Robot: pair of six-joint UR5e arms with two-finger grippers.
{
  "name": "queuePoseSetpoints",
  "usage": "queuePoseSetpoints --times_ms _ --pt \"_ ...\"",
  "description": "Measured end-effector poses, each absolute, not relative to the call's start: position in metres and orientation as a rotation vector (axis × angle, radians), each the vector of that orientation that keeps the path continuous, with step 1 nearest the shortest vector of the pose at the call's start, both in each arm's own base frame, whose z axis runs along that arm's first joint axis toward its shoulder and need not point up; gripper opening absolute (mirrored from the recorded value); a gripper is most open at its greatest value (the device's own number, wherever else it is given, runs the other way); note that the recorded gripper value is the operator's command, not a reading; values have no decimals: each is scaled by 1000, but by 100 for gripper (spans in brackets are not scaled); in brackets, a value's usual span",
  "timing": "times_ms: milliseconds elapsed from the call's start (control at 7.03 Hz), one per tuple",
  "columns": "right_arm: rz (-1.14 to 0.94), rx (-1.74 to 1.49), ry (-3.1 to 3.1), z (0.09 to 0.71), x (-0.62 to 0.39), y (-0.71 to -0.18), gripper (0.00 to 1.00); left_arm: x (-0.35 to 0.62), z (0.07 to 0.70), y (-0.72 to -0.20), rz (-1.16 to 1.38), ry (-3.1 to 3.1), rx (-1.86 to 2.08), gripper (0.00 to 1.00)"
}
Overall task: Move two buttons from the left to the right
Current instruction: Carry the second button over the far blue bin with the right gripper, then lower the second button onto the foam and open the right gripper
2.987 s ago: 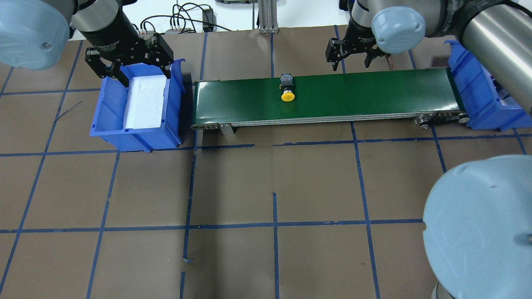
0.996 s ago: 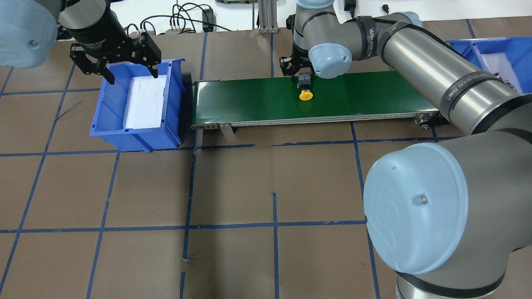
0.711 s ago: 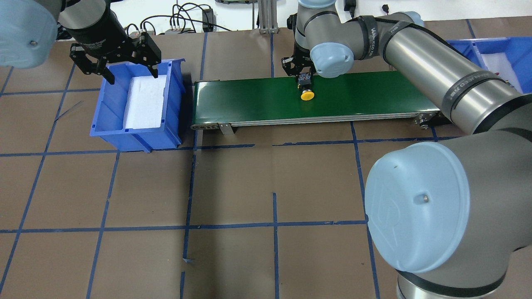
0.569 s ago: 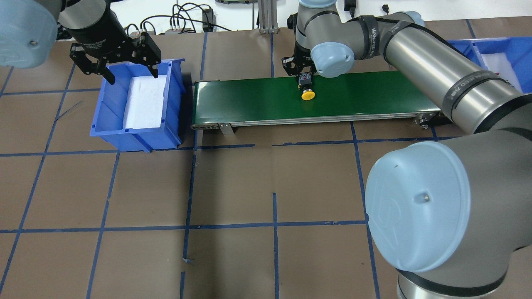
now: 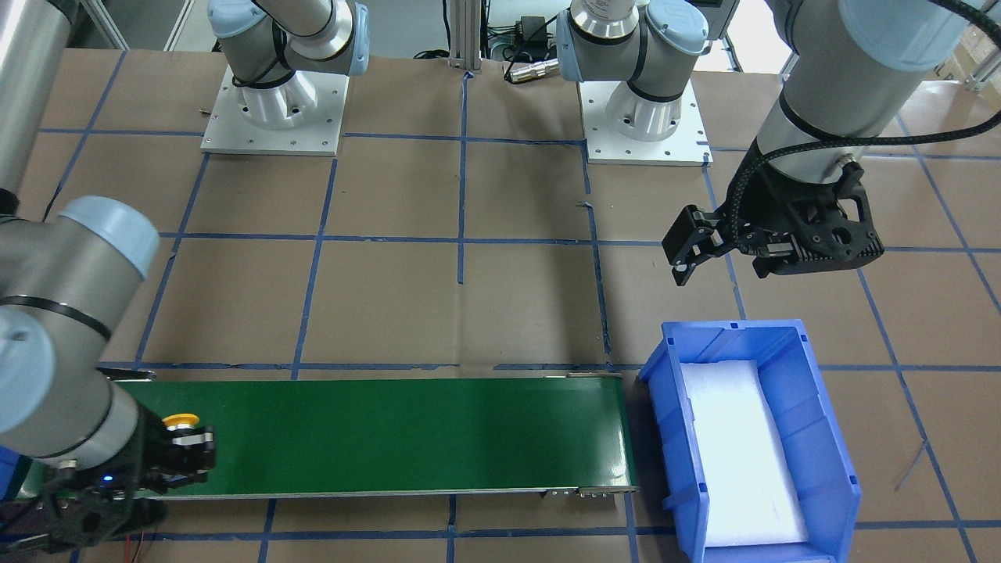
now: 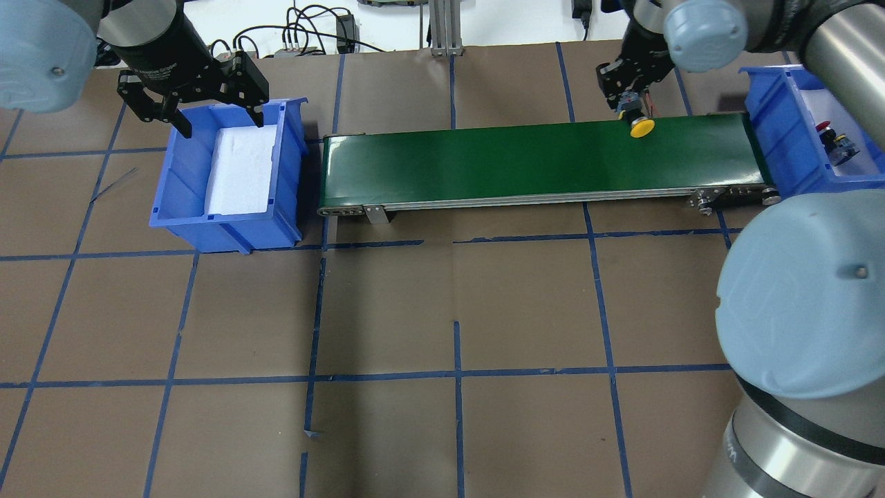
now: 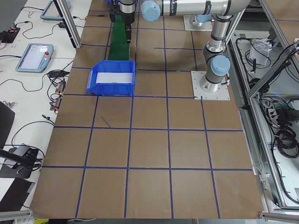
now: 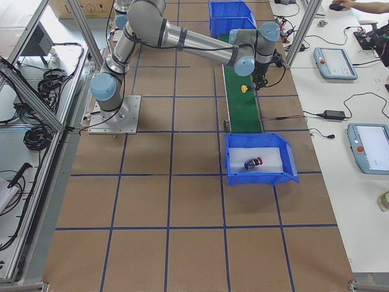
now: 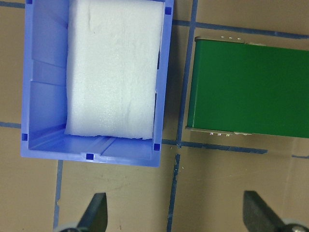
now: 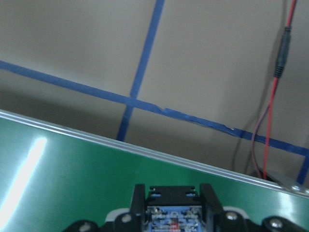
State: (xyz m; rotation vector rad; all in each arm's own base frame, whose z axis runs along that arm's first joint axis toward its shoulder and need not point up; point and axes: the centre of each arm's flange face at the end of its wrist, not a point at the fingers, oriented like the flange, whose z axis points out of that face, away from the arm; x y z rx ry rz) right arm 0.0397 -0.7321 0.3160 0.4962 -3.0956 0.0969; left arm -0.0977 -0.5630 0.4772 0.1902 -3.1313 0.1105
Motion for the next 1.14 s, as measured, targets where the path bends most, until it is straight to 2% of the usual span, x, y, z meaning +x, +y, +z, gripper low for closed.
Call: queuePoseSetpoints --times_ms 854,1138 --pt "82 697 -3022 346 -229 -699 4 -89 483 -562 122 -3135 200 100" --pt "88 715 -3003 354 -282 -694 4 -91 483 -560 119 -3126 200 100"
